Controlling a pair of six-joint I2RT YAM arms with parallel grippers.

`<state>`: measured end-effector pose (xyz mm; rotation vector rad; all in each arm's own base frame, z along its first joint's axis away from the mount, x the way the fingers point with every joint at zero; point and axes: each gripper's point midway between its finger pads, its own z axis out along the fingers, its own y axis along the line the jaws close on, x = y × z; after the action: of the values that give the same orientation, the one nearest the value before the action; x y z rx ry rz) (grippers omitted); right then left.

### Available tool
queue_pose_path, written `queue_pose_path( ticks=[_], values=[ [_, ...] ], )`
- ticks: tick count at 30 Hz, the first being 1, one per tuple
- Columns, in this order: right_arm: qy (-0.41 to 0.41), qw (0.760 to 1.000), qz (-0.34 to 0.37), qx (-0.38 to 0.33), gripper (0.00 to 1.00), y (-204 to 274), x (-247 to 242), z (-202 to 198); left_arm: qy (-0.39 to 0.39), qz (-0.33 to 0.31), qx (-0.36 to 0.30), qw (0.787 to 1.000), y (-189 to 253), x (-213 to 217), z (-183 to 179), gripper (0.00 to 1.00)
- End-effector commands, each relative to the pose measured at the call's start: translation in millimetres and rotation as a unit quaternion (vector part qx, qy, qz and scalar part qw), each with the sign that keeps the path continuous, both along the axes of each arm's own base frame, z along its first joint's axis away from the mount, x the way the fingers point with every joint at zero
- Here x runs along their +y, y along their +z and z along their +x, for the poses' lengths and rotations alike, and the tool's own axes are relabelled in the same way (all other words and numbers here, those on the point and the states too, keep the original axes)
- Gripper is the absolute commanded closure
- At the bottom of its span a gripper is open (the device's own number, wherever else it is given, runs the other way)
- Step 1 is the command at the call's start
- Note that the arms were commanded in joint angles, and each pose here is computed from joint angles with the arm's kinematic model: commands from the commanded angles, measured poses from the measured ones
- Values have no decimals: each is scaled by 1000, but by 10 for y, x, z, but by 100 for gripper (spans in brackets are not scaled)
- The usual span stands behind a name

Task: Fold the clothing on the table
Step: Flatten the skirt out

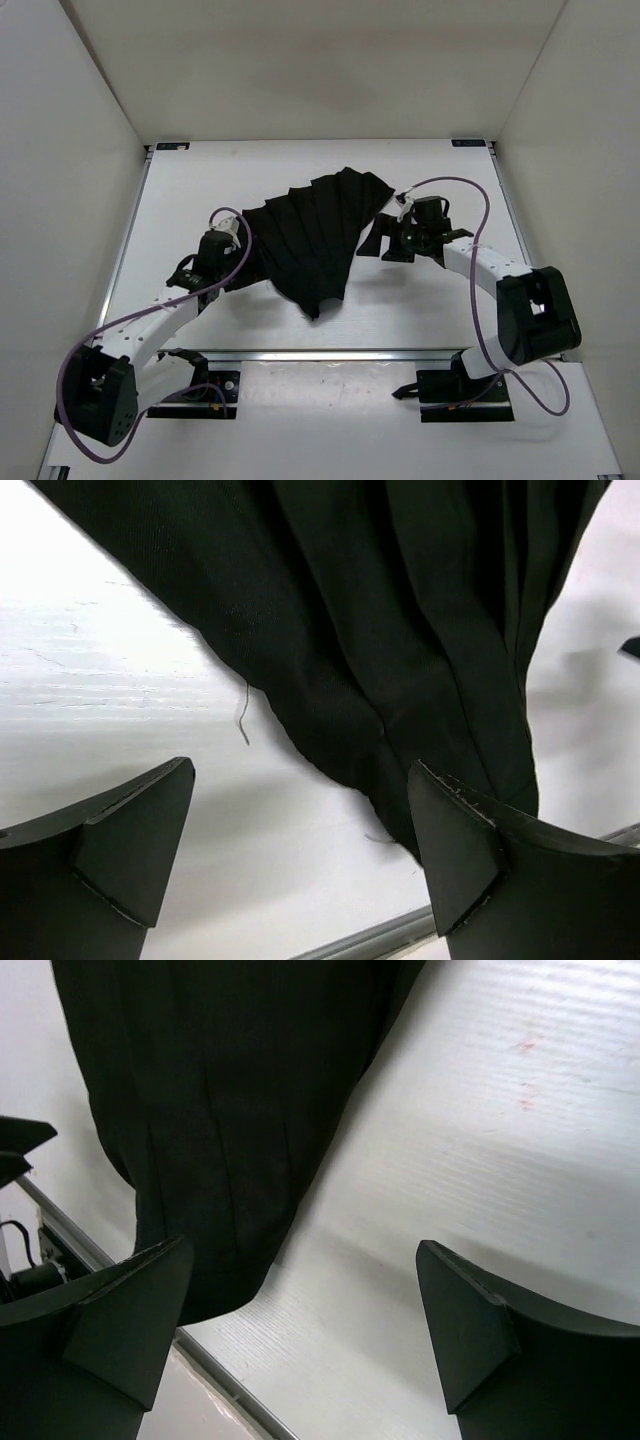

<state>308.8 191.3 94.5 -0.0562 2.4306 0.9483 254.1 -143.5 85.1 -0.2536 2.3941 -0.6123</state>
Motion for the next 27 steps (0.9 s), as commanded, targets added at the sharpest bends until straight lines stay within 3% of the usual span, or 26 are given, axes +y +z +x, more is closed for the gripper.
queue_pose_path(
  ticks=[1, 9, 21, 24, 27],
  values=[
    [18, 999, -3, -30, 10, 60, 147, 118, 37, -50, -20, 998, 25, -79, 156, 1],
    [34, 999, -36, -2, 35, -65, 190, 186, 85, -100, -8, 991, -278, -184, 133, 6],
    [30, 999, -37, -16, 36, 127, 76, 292, 172, -119, -22, 978, -492, -127, 302, 18],
    [26, 999, -39, -9, 37, 104, 41, 284, 191, -123, -15, 974, -564, -93, 357, 28],
    [21, 999, -38, -8, 37, 92, -6, 286, 186, -121, -13, 975, -560, -117, 423, 60]
  ],
)
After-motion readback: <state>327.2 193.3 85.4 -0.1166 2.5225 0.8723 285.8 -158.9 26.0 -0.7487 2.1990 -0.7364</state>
